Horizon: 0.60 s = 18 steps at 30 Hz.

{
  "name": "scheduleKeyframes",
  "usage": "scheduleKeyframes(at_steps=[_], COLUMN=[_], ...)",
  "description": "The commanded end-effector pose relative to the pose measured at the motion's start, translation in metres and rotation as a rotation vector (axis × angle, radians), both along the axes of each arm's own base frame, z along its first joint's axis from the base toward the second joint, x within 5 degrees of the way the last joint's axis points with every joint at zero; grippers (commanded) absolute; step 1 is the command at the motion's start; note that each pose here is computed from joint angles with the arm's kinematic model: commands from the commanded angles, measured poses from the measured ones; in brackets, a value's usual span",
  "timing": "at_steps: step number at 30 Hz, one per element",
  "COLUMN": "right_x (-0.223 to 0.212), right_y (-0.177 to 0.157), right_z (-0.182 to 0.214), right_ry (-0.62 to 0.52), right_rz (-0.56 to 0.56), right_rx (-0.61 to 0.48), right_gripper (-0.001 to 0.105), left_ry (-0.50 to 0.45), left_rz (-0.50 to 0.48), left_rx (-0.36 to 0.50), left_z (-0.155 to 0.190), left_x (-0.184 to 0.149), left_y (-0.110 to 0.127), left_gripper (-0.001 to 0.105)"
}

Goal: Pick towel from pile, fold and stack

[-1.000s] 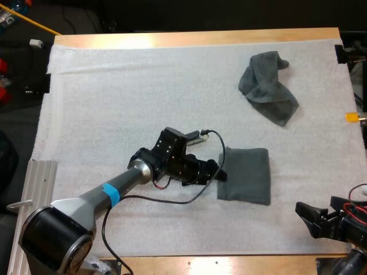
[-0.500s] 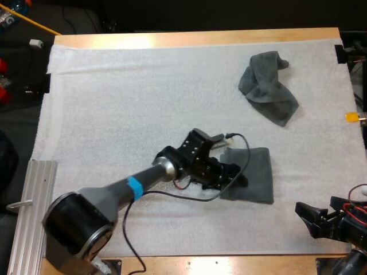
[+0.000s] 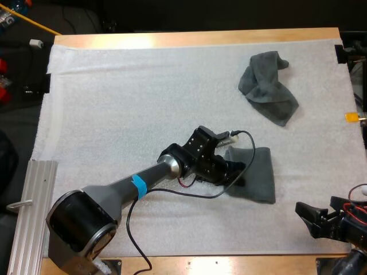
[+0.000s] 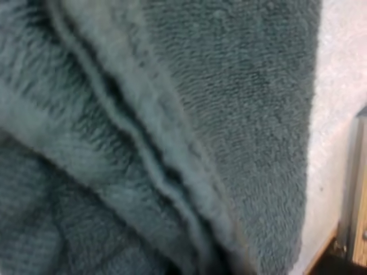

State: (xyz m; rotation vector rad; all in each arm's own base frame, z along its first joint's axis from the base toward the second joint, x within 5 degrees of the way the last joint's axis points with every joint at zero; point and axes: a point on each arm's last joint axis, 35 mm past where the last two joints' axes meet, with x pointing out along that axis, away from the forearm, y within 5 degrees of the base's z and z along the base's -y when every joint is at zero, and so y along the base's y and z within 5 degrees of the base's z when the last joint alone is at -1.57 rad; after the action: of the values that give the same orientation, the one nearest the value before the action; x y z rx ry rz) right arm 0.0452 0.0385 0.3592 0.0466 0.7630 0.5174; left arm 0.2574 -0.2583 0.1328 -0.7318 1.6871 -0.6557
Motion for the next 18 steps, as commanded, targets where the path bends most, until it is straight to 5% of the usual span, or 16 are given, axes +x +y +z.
scheduleKeyframes(at_steps=[1,7,18], right_x=[-0.001,-0.001,-0.001], right_y=[-0.001,-0.001,-0.001], right_z=[0.003,0.003,0.003], right_ry=[-0.012,-0.012,-0.012], right_rz=[-0.006,-0.006,-0.006], right_rx=[0.009,0.009,0.009], right_gripper=[0.085,0.085,0.085], left_ry=[-0.001,-0.083,-0.139], left_rz=[-0.019,-0.072,-0.065], left_rx=[-0.018,0.103,0.436], left_z=[0.003,0.008,0.023], left_x=[0.000,0.001,0.025], left_y=[-0.001,0.025,0.152], left_gripper=[0.000,0.000,0.000])
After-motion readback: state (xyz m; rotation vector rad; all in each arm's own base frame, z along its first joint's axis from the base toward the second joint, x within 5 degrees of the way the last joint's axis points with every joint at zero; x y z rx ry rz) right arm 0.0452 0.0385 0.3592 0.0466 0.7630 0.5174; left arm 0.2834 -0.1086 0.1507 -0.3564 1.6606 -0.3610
